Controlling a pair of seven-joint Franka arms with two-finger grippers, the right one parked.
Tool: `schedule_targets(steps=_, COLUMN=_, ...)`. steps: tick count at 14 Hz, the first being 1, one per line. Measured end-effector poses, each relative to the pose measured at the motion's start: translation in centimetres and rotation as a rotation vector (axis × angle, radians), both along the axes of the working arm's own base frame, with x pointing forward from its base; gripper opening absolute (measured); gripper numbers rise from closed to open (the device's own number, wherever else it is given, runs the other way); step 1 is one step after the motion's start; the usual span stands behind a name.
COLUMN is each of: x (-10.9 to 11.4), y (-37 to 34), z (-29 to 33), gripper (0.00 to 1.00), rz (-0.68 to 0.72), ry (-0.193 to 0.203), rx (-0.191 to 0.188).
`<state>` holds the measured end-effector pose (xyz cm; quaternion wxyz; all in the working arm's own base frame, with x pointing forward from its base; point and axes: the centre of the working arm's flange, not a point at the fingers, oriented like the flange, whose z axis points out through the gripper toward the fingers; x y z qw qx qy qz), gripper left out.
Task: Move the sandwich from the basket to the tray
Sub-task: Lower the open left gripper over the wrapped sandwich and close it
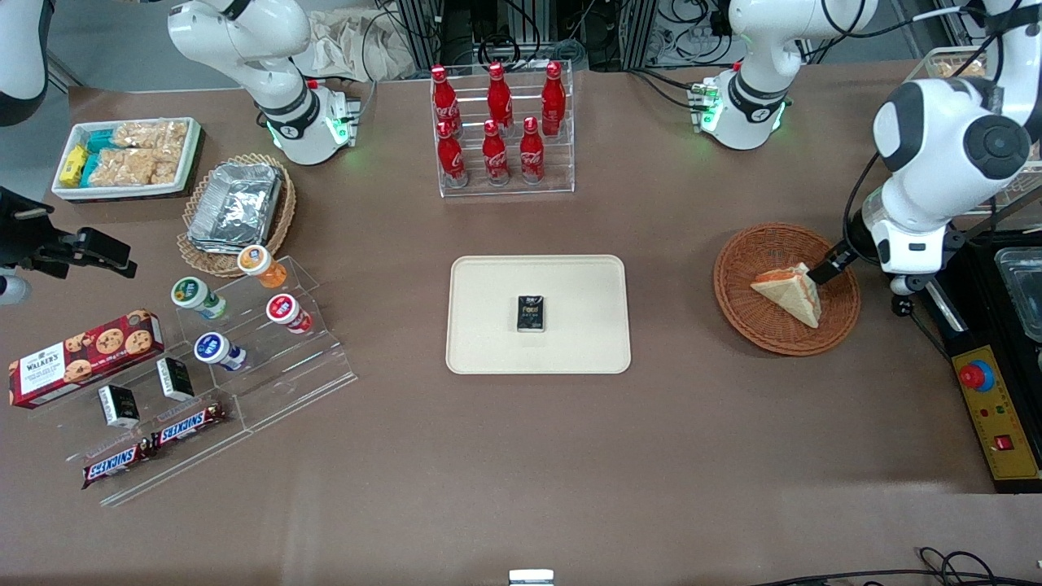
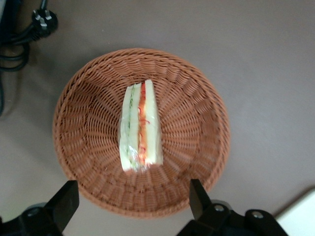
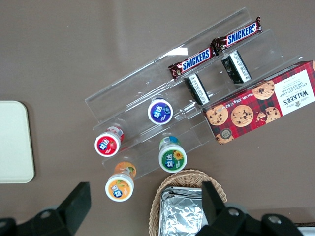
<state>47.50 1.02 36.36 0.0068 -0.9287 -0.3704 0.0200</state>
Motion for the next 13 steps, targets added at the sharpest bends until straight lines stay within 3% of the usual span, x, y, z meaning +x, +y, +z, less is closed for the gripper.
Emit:
schedule_targets(steps=3, x=-1.4, y=0.7, z=-4.4, gripper=1.00, rz=0.057, ry=0.005, rx=-0.003)
schedule_targets(steps=13, x=-1.9, y=0.6, z=-10.2, gripper=1.00, rz=0.094, ry=0.024, rx=0.004)
